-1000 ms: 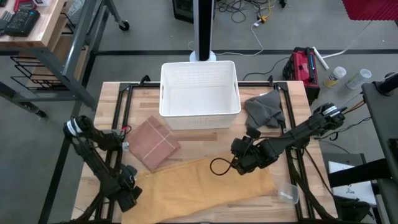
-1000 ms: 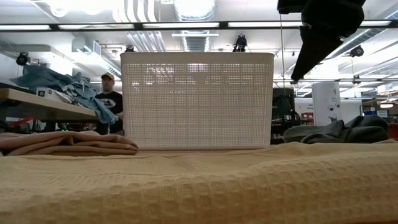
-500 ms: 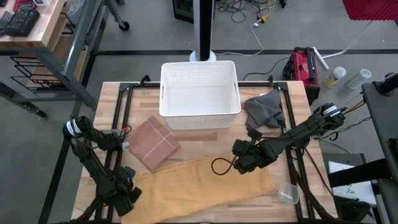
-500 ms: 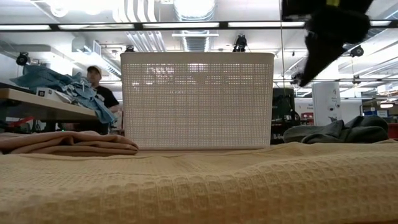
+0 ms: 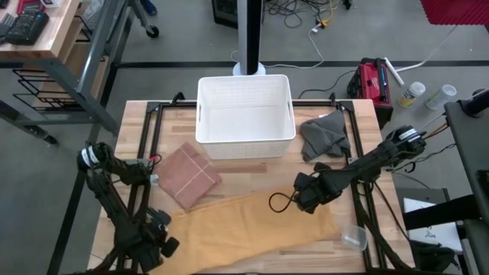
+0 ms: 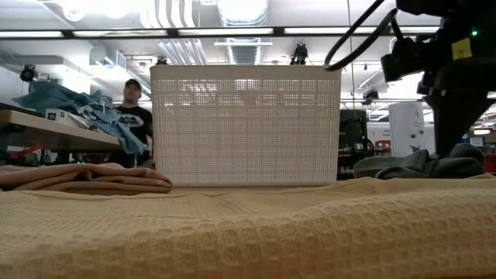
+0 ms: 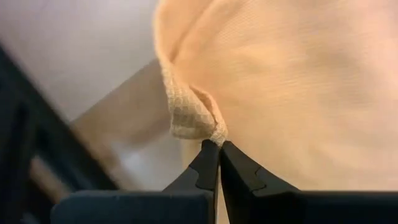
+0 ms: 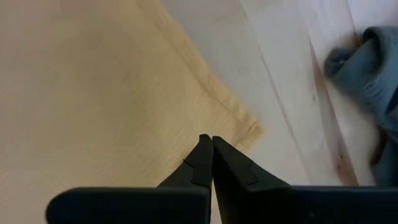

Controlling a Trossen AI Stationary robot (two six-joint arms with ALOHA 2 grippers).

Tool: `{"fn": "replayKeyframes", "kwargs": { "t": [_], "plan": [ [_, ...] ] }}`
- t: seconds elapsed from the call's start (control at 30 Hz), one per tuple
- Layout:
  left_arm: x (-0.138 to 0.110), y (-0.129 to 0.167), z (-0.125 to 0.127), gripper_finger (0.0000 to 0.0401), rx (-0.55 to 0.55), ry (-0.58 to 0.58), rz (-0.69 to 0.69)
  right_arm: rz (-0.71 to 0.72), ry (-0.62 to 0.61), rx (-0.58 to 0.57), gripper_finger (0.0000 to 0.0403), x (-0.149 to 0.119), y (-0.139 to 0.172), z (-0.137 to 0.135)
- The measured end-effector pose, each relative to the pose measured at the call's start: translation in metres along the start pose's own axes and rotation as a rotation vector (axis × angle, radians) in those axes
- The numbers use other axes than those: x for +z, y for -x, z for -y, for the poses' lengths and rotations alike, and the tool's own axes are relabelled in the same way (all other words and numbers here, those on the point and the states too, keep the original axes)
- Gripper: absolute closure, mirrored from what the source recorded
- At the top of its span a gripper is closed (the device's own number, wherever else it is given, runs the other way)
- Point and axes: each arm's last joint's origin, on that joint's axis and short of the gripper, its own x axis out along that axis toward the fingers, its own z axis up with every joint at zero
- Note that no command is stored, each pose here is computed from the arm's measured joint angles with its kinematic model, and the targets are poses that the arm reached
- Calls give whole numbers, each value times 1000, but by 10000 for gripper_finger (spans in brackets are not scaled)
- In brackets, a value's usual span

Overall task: Fold towel
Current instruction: Fold the yellow towel

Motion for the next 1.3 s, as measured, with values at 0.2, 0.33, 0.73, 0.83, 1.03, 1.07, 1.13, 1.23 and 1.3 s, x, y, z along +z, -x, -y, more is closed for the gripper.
{"fn": "replayKeyframes", "kwargs": {
  "t": [0.2,0.33,0.73,0.83,1.03,1.07,1.13,1.23,1.3],
  "plan": [
    [-7,12,19,401,-76,-60,69,5,6,-1,399,0,0,0],
    [-9,15,20,401,15,-63,94,9,7,-5,400,0,0,0],
    [-7,32,17,395,137,13,108,67,-5,-33,363,3,0,0],
    [-6,27,14,396,163,-2,116,85,-22,-32,351,4,0,0],
    [-8,16,15,398,134,-65,94,40,-51,-11,324,6,-4,3],
    [-9,16,16,398,123,-71,87,31,-63,-8,319,7,-5,5],
    [-12,16,18,399,96,-76,74,18,-95,-12,311,8,-9,8],
    [-16,16,18,400,73,-74,63,-28,-135,18,300,9,-18,13],
    [-18,16,16,399,70,-70,68,-59,-148,38,293,7,-26,17]
  ]
}}
